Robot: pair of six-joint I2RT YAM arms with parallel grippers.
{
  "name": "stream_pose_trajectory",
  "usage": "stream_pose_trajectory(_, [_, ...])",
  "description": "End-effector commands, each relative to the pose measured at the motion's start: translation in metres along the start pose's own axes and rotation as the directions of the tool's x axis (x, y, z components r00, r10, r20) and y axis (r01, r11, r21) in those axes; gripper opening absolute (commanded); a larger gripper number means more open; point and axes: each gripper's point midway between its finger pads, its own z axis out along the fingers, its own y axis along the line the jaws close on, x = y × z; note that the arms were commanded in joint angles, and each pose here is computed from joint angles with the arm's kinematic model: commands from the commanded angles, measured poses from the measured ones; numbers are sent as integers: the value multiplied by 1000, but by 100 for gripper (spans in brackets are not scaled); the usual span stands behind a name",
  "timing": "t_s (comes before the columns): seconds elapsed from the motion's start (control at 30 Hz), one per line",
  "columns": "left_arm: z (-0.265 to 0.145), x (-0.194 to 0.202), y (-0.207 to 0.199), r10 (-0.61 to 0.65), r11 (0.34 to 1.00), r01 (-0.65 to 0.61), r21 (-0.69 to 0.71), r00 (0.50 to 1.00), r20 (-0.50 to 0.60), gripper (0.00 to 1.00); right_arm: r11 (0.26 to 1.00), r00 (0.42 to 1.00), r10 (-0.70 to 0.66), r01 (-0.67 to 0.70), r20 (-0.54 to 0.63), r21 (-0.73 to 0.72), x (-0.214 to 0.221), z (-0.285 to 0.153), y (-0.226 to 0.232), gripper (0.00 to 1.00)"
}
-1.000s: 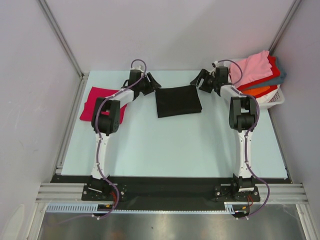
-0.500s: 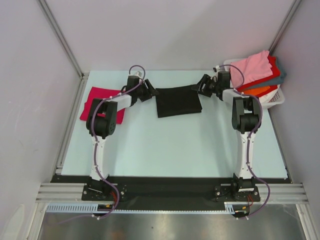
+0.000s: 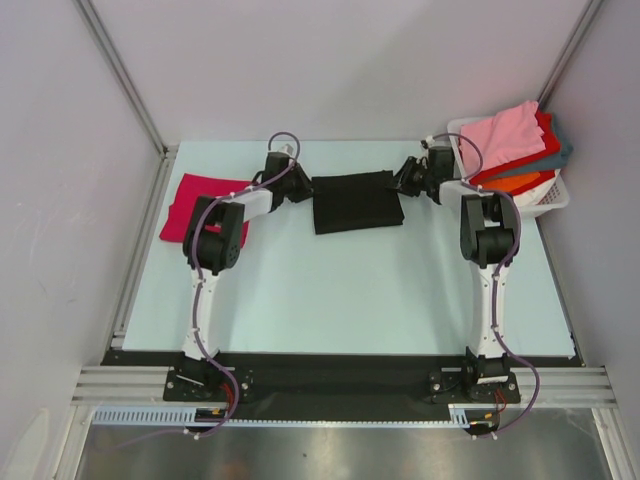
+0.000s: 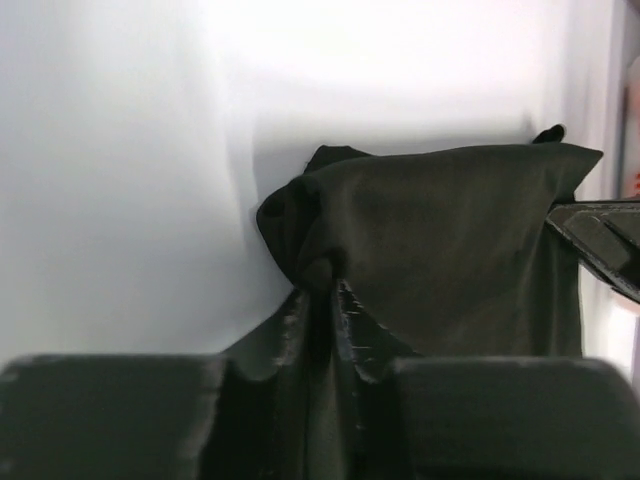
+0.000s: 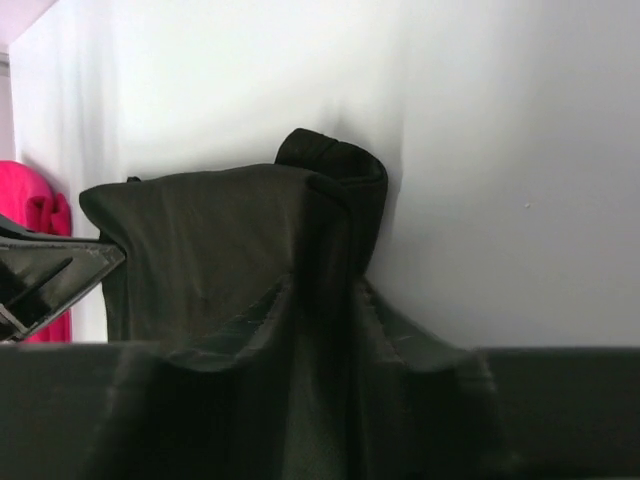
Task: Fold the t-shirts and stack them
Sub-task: Fold the tshirt
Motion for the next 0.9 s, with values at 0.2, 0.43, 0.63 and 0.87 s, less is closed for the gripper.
stream_pose_trajectory(0.2, [-5, -7, -1, 56, 998, -56, -24, 998, 4, 0, 994, 996, 89, -91, 29, 67, 40, -27, 7, 13])
stream_pose_trajectory(0.43, [-41, 19, 6, 63, 997, -64, -35, 998, -16, 1, 989, 990, 117, -123, 74, 79, 74, -60, 16, 23])
stream_pose_trajectory(0.63, [-50, 17, 1, 61, 998, -61, -16, 998, -4, 45, 981, 991, 115, -124, 72, 148, 77, -66, 4, 66])
stream_pose_trajectory(0.87, [-46, 3, 7, 61, 997, -60, -49, 998, 25, 65, 967, 997, 46, -59, 59, 249, 66, -64, -10, 68])
